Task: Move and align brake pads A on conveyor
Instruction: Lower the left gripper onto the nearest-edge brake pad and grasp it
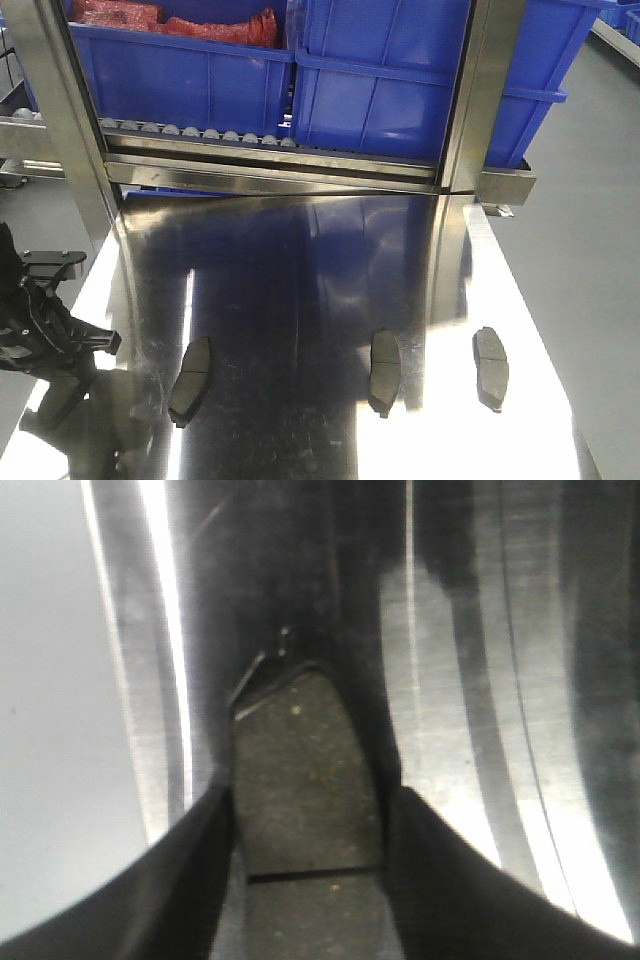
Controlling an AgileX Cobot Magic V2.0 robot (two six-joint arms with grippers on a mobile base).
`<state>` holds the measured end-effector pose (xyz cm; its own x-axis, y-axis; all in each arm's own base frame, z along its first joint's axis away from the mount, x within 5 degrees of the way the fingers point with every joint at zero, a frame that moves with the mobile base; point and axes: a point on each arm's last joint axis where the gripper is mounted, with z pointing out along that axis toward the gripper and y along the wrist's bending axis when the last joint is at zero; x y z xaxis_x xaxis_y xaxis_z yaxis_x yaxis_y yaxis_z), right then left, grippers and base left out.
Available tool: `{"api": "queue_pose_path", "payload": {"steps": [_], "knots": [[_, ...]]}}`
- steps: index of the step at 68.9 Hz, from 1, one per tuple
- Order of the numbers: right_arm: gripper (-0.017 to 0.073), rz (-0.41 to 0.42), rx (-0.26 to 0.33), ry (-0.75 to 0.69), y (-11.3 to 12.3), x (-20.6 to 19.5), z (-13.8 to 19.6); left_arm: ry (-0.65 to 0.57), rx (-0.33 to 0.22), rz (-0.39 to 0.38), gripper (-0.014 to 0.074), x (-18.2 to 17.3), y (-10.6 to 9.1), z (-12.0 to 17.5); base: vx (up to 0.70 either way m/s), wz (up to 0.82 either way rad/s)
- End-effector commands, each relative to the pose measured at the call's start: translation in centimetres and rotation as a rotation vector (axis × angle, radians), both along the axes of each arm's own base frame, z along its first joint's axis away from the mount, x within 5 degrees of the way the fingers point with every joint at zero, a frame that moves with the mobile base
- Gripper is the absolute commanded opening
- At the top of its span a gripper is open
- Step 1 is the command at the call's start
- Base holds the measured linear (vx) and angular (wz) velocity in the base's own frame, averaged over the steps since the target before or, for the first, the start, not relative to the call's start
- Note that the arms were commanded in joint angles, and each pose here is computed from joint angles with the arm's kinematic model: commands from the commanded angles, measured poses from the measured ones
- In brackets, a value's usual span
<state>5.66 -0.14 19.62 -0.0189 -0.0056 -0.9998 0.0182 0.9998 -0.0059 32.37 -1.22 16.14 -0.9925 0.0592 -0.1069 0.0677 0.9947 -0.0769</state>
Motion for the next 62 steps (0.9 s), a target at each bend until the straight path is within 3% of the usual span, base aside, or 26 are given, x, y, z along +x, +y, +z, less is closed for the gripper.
{"api": "queue_pose_path", "payload": {"steps": [1, 12, 24, 48, 62], "knots": [[-0.0011, 0.007, -0.020, -0.074, 0.1, 0.0, 0.3, 0.012, -0.018, 0.010, 0.0254, 0.2, -0.3, 0.3, 0.00, 0.00], [-0.0011, 0.007, -0.020, -0.074, 0.1, 0.0, 0.3, 0.096, -0.019, -0.027, 0.0163, -0.2, -0.4, -0.9, 0.00, 0.00], [-0.0011, 0.007, -0.020, -0.074, 0.1, 0.0, 0.3, 0.060, -0.019, -0.028, -0.0009, -0.4, -0.4, 0.4, 0.00, 0.00], [-0.0011, 0.007, -0.020, -0.074, 0.1, 0.0, 0.3, -0.270, -0.019, -0.027, -0.0007, -3.4, -0.3, 9.6, 0.00, 0.00], [-0.0011, 0.007, -0.020, -0.074, 0.1, 0.0, 0.3, -0.472, -0.013, -0.015, -0.0006, -7.8, -0.1, 12.3, 0.00, 0.00]]}}
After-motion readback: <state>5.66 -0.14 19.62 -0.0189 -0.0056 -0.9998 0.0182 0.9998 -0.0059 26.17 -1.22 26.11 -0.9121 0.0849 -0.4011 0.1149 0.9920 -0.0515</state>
